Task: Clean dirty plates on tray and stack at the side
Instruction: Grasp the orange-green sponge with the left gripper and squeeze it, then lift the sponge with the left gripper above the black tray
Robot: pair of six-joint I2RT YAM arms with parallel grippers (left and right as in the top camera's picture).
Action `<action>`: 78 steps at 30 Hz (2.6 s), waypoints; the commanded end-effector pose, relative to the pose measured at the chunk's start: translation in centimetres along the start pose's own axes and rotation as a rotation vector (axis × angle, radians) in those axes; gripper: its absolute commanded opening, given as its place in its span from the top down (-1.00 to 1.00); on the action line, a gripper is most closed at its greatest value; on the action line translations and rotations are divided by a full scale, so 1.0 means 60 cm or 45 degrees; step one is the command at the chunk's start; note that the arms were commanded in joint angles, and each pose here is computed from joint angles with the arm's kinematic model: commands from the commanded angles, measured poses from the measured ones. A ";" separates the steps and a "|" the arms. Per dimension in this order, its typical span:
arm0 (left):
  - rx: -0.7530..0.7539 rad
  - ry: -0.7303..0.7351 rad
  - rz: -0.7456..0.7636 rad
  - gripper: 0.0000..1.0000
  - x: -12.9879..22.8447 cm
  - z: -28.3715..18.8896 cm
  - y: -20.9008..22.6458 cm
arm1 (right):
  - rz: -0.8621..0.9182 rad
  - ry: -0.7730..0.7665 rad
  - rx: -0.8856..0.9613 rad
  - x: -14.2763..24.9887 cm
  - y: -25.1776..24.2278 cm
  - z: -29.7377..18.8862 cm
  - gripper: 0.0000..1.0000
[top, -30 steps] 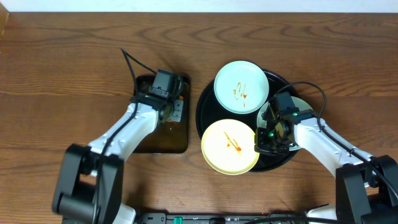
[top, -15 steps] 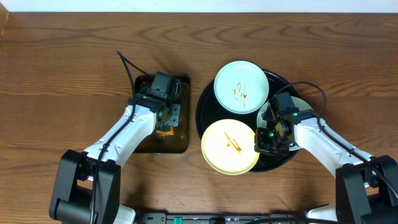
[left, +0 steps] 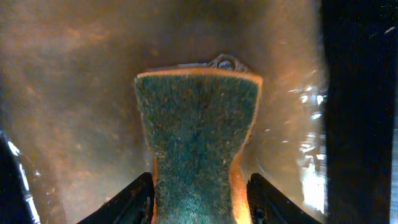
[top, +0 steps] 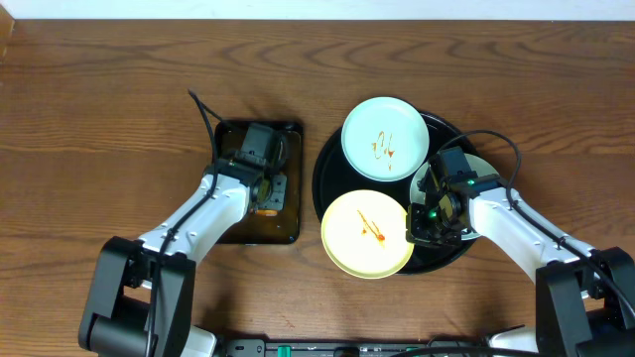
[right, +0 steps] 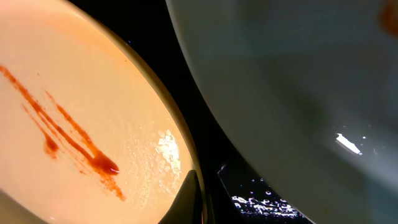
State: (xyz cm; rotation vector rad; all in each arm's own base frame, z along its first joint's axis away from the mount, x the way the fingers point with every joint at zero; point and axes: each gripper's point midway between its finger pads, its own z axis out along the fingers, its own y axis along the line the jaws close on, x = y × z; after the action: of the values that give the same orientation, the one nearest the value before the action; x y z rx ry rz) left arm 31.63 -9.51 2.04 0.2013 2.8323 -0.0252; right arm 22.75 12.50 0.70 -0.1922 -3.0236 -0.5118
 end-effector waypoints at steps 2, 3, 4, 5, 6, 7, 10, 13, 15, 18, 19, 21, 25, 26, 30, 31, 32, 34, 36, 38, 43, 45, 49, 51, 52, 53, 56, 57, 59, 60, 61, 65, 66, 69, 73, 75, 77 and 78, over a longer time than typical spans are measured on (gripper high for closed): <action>-0.019 0.005 0.001 0.10 0.013 0.016 0.006 | -0.010 0.003 0.022 0.001 -0.001 0.001 0.97; -0.017 -0.008 0.000 0.35 0.011 0.017 0.005 | -0.010 0.003 0.023 0.001 -0.001 0.001 0.97; -0.016 -0.014 0.000 0.50 0.009 0.018 0.005 | -0.010 0.003 0.023 0.001 -0.002 0.001 0.97; -0.016 -0.016 0.000 0.70 0.008 0.018 0.005 | -0.010 0.003 0.023 0.001 -0.001 0.001 0.98; -0.015 -0.019 -0.001 0.85 0.007 0.018 0.004 | -0.010 0.003 0.023 0.001 -0.001 0.001 0.97; -0.014 -0.020 -0.001 0.85 0.007 0.018 0.004 | -0.010 0.003 0.023 0.001 -0.001 0.001 0.97; -0.014 -0.025 -0.001 0.86 0.005 0.017 0.004 | -0.010 0.003 0.023 0.001 -0.001 0.001 0.97; -0.009 -0.046 -0.004 0.85 -0.002 0.014 0.003 | -0.010 0.004 0.023 0.001 -0.002 0.001 0.97; 0.005 -0.089 -0.015 0.85 -0.017 0.001 0.000 | -0.010 0.004 0.023 0.001 -0.002 0.001 0.97; 0.028 -0.162 -0.067 0.85 -0.038 -0.022 -0.004 | -0.010 0.003 0.023 0.001 -0.001 0.001 0.97; 0.049 -0.181 -0.071 0.85 -0.043 -0.029 -0.008 | -0.010 0.003 0.023 0.001 -0.002 0.001 0.97; 0.106 -0.219 -0.074 0.85 -0.052 -0.046 -0.020 | -0.010 0.003 0.023 0.001 -0.002 0.001 0.98; 0.156 -0.298 -0.101 0.85 -0.071 -0.072 -0.029 | -0.010 0.001 0.023 0.000 -0.002 0.001 0.98; 0.159 -0.310 -0.101 0.85 -0.074 -0.075 -0.029 | -0.010 0.001 0.023 0.000 -0.002 0.001 0.97; 0.163 -0.295 -0.159 0.85 -0.071 -0.070 -0.029 | -0.010 0.002 0.023 0.000 -0.002 0.001 0.97; 0.162 -0.283 -0.171 0.85 -0.068 -0.067 -0.029 | -0.010 0.002 0.023 0.000 -0.002 0.001 0.97; 0.161 -0.274 -0.180 0.85 -0.067 -0.064 -0.029 | -0.010 0.002 0.023 0.001 -0.002 0.001 0.97; 0.158 -0.254 -0.192 0.85 -0.062 -0.056 -0.028 | -0.010 0.003 0.023 0.001 -0.002 0.001 0.98; 0.155 -0.229 -0.212 0.85 -0.055 -0.047 -0.028 | -0.010 0.003 0.023 0.001 -0.002 0.001 0.97; 0.151 -0.206 -0.217 0.85 -0.050 -0.038 -0.029 | -0.010 0.003 0.023 0.001 -0.002 0.001 0.97; 0.152 -0.158 -0.181 0.85 -0.037 -0.020 -0.045 | -0.010 0.004 0.023 0.001 -0.002 0.001 0.97; 0.155 -0.141 -0.163 0.85 -0.031 -0.015 -0.053 | -0.010 0.004 0.023 0.001 -0.002 0.001 0.98; 0.163 -0.115 -0.161 0.85 -0.023 -0.006 -0.069 | -0.010 0.004 0.023 0.001 -0.002 0.001 0.98; 0.169 -0.109 -0.160 0.85 -0.020 -0.004 -0.078 | -0.009 0.004 0.023 0.001 -0.002 0.001 0.98; 0.173 -0.107 -0.149 0.85 -0.019 -0.002 -0.084 | -0.010 0.004 0.023 0.001 -0.002 0.001 0.97; 0.178 -0.111 -0.140 0.86 -0.019 -0.002 -0.089 | -0.009 0.004 0.023 0.001 -0.002 0.001 0.97; 0.193 -0.132 -0.121 0.85 -0.024 -0.005 -0.100 | -0.009 0.004 0.023 0.001 -0.002 0.001 0.97; 0.202 -0.140 -0.116 0.85 -0.026 -0.005 -0.104 | -0.009 0.004 0.023 0.001 -0.002 0.001 0.98; 0.250 -0.149 -0.105 0.85 -0.029 -0.008 -0.118 | -0.009 0.004 0.023 0.001 -0.002 0.001 0.98; 0.283 -0.148 -0.101 0.85 -0.030 -0.010 -0.127 | -0.010 0.005 0.024 0.001 -0.002 0.001 0.97; 0.309 -0.146 -0.098 0.85 -0.030 -0.011 -0.132 | -0.009 0.006 0.024 0.002 -0.002 0.001 0.98; 0.332 -0.149 -0.094 0.85 -0.032 -0.013 -0.139 | -0.008 0.006 0.025 0.002 -0.002 0.001 0.98; 0.332 -0.149 -0.094 0.85 -0.032 -0.013 -0.139 | -0.008 0.006 0.025 0.002 -0.002 0.001 0.98; 0.332 -0.149 -0.094 0.85 -0.032 -0.013 -0.138 | -0.008 0.007 0.025 0.002 -0.002 0.001 0.98; 0.292 -0.179 -0.099 0.85 -0.040 -0.017 -0.127 | -0.008 0.007 0.025 0.002 -0.002 0.001 0.97; 0.227 -0.235 -0.110 0.85 -0.053 -0.027 -0.110 | -0.008 0.008 0.025 0.002 -0.002 0.001 0.98; 0.180 -0.296 -0.116 0.85 -0.066 -0.044 -0.098 | -0.008 0.008 0.025 0.002 -0.002 0.001 0.97; 0.170 -0.328 -0.110 0.85 -0.073 -0.054 -0.095 | -0.008 0.007 0.025 0.002 -0.002 0.001 0.98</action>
State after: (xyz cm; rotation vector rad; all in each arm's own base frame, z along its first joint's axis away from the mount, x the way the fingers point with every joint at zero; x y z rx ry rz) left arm 32.72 -16.47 3.79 0.1121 2.6791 -0.3054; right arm 22.72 12.50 0.71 -0.1925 -3.0221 -0.5113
